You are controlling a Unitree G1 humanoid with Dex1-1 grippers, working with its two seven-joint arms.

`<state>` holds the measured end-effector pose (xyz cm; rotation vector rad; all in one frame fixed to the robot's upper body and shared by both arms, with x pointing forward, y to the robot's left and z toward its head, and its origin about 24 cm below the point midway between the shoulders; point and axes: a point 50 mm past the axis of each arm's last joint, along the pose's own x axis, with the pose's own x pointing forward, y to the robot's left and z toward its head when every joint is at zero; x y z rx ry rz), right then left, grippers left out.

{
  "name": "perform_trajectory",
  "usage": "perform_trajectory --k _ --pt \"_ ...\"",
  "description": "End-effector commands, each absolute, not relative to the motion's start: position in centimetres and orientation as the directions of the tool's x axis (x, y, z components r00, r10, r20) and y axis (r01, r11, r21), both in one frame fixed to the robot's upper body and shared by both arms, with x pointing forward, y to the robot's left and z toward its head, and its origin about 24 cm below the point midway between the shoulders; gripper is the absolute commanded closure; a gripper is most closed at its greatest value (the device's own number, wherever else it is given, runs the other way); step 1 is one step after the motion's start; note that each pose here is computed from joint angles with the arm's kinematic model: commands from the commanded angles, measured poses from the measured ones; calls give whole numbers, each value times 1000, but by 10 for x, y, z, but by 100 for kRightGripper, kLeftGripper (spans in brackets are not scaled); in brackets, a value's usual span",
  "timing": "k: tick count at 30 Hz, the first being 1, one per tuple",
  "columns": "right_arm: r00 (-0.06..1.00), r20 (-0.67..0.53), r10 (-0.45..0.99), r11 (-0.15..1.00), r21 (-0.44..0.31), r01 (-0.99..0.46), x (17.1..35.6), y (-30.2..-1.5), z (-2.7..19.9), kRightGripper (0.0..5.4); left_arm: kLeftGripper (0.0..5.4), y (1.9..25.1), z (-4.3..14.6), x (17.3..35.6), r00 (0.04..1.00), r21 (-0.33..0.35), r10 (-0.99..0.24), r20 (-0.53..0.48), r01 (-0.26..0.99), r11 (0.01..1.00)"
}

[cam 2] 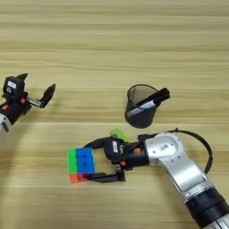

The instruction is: Move the objects on the table

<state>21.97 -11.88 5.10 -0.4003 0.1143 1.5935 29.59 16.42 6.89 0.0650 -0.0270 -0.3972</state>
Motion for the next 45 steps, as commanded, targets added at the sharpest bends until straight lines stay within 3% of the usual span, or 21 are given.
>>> perform_trajectory --k 1,11,20,28,35,45 --pt "-2 -326 945 -71 -199 -977 224 -119 56 207 0 164 69 295 921 83 -390 8 388 918" --pt "28 -311 950 -40 -208 -977 227 -125 61 207 0 163 72 295 915 83 -402 23 399 913" --pt "103 -280 954 36 -233 -972 234 -145 78 207 0 160 89 284 845 87 -527 94 520 850" --pt "175 -255 951 108 -255 -961 241 -166 96 207 0 161 108 265 708 124 -699 107 688 715" --pt "198 -244 949 129 -272 -954 242 -174 107 207 0 158 114 251 573 81 -816 78 812 578" --pt "201 -244 949 130 -278 -952 243 -182 119 207 0 129 102 224 305 33 -952 -25 952 304"
